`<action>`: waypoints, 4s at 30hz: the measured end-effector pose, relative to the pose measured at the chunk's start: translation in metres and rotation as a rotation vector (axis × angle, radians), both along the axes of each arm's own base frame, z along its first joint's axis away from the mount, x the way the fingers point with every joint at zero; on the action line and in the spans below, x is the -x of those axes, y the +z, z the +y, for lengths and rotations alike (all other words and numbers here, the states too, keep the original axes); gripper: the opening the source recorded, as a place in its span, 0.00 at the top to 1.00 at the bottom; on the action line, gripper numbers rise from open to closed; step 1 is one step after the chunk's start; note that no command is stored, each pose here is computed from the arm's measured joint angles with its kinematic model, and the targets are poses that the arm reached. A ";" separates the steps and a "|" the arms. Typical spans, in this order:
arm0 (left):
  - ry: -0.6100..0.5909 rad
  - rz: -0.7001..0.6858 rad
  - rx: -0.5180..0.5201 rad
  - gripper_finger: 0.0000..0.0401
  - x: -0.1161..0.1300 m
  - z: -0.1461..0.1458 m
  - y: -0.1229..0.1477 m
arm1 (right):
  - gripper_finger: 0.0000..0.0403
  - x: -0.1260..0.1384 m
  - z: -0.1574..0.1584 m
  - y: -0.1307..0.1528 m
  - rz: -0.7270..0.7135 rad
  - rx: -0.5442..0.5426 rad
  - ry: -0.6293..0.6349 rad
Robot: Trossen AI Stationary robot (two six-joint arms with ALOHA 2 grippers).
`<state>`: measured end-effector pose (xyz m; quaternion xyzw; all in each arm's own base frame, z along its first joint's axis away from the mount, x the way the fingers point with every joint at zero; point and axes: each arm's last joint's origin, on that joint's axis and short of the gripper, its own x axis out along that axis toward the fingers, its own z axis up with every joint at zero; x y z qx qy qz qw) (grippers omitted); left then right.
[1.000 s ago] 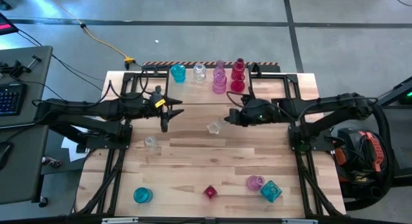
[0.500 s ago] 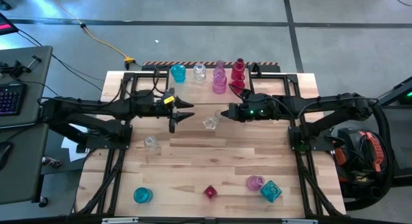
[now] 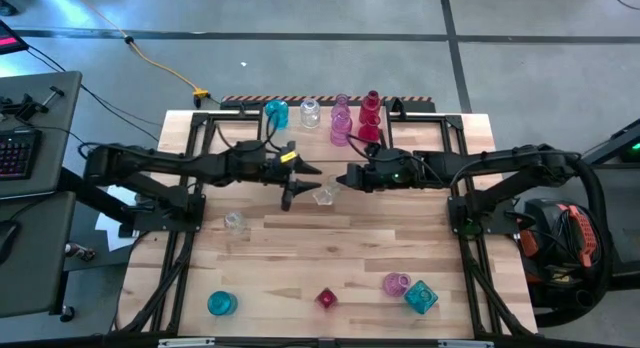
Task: Sort vases onto shelf
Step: Put the right transparent vase on the shelf aligned with the other transparent vase
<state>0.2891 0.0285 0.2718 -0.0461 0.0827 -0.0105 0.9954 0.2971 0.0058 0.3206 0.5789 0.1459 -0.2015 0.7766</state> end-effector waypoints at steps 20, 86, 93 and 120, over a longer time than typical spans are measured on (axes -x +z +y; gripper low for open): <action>-0.054 0.051 0.002 0.60 -0.019 0.003 -0.014 | 1.00 -0.001 -0.004 0.002 -0.026 0.006 -0.010; -0.048 0.009 -0.012 0.74 -0.018 0.005 -0.010 | 1.00 -0.022 -0.009 -0.001 -0.126 0.058 0.078; -0.037 0.009 -0.013 0.74 -0.018 0.006 -0.010 | 1.00 -0.022 -0.016 -0.001 -0.127 0.035 0.073; -0.037 0.029 -0.049 0.74 -0.012 0.009 -0.006 | 1.00 -0.022 -0.021 -0.001 -0.118 0.136 0.160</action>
